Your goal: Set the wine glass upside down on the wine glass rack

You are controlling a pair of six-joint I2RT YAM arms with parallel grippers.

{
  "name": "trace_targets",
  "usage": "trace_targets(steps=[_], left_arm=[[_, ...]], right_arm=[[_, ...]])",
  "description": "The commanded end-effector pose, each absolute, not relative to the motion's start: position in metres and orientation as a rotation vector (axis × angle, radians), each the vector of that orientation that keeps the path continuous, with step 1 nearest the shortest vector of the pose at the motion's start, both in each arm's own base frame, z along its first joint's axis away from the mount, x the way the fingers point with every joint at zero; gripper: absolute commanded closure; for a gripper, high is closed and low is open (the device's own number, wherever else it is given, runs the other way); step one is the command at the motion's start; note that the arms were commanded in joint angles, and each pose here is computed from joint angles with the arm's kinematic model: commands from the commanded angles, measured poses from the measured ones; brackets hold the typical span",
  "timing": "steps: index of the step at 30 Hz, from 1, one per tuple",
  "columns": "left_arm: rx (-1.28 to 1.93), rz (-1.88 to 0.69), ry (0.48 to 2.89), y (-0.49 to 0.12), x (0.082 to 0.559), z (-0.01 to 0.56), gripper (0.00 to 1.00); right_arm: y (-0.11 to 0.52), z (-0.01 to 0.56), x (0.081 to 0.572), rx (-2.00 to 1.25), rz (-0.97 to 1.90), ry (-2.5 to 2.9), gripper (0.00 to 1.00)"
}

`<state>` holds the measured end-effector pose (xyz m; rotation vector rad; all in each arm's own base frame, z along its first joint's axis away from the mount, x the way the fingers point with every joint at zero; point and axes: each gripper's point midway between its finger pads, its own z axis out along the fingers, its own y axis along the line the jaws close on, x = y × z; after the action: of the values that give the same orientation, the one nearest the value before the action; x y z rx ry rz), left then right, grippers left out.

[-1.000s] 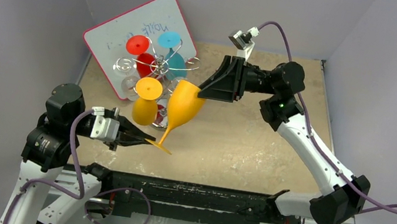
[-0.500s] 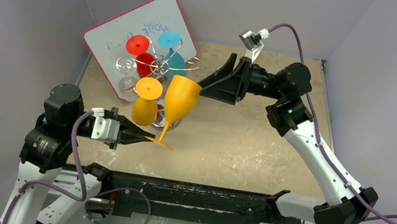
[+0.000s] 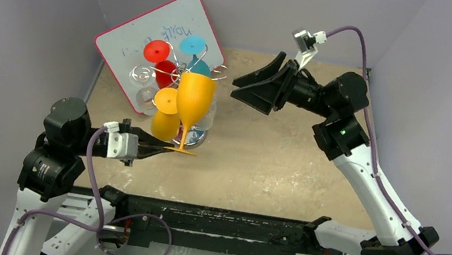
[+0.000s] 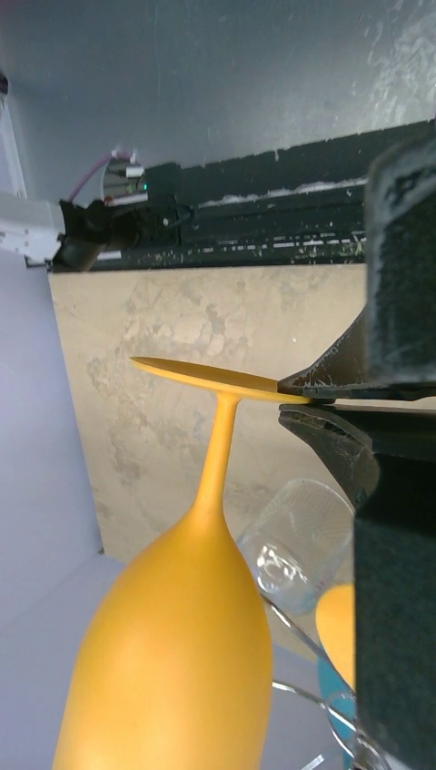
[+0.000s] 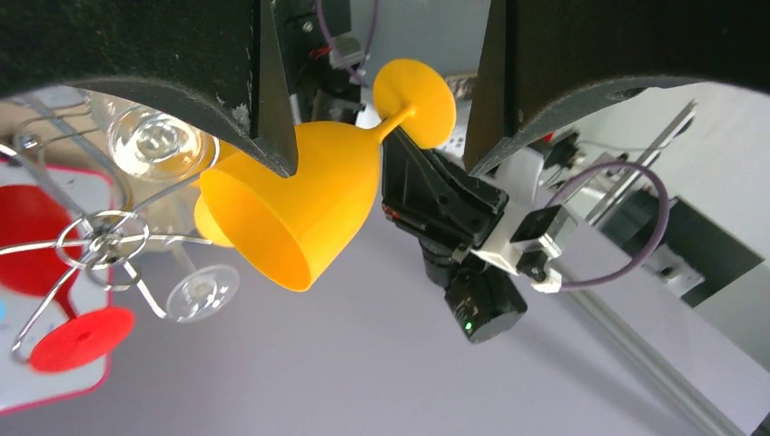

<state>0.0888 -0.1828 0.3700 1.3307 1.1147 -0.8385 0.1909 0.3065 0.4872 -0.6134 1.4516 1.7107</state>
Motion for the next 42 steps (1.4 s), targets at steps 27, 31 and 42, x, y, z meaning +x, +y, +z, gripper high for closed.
trace_targets(steps=[27, 31, 42], left_arm=[[0.479, -1.009, 1.272, -0.168, 0.152, 0.496, 1.00], [0.441, -1.096, 1.286, -0.173, 0.152, 0.500, 1.00], [0.404, -1.195, 1.295, -0.179, 0.151, 0.499, 1.00]], right_arm=[[0.329, 0.532, 0.179, -0.784, 1.416, 1.164, 0.60], [0.345, 0.531, 0.174, -0.790, 1.473, 1.169, 0.62], [0.370, 0.533, 0.163, -0.791, 1.618, 1.156, 0.68]])
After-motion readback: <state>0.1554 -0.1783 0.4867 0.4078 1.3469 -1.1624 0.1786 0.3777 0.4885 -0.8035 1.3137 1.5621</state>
